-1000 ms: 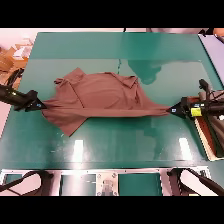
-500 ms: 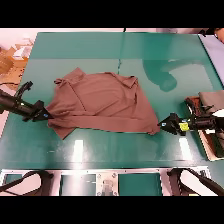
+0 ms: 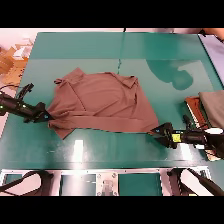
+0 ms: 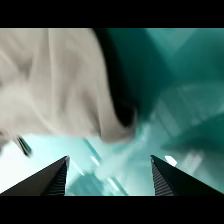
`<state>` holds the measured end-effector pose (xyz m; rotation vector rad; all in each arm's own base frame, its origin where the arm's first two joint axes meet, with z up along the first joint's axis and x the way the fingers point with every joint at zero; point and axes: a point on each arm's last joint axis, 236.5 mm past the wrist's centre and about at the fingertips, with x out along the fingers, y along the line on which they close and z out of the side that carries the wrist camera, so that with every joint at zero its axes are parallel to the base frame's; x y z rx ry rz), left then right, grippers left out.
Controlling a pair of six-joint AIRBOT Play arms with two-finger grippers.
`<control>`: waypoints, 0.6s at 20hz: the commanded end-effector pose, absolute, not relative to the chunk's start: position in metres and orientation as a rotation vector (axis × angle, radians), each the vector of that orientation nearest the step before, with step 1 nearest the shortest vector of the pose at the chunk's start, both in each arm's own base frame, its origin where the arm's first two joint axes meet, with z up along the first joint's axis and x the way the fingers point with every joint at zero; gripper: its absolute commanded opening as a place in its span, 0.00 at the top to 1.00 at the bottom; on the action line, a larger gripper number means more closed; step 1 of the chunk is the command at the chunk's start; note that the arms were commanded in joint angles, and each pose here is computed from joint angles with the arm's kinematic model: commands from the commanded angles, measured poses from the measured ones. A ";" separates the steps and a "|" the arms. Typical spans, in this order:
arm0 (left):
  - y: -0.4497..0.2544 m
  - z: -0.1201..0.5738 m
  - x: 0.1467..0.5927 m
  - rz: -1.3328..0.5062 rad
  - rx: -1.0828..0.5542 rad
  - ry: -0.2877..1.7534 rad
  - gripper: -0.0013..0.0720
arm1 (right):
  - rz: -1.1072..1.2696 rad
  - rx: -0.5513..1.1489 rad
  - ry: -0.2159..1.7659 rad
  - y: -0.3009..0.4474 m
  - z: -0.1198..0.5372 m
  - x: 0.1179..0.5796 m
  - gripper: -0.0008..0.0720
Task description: Fold the shirts.
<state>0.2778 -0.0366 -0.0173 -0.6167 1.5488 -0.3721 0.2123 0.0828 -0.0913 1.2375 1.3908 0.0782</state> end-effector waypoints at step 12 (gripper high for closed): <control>-0.035 0.018 0.317 -0.381 -0.606 1.383 0.95 | 0.233 1.232 1.084 0.097 -0.045 0.302 0.97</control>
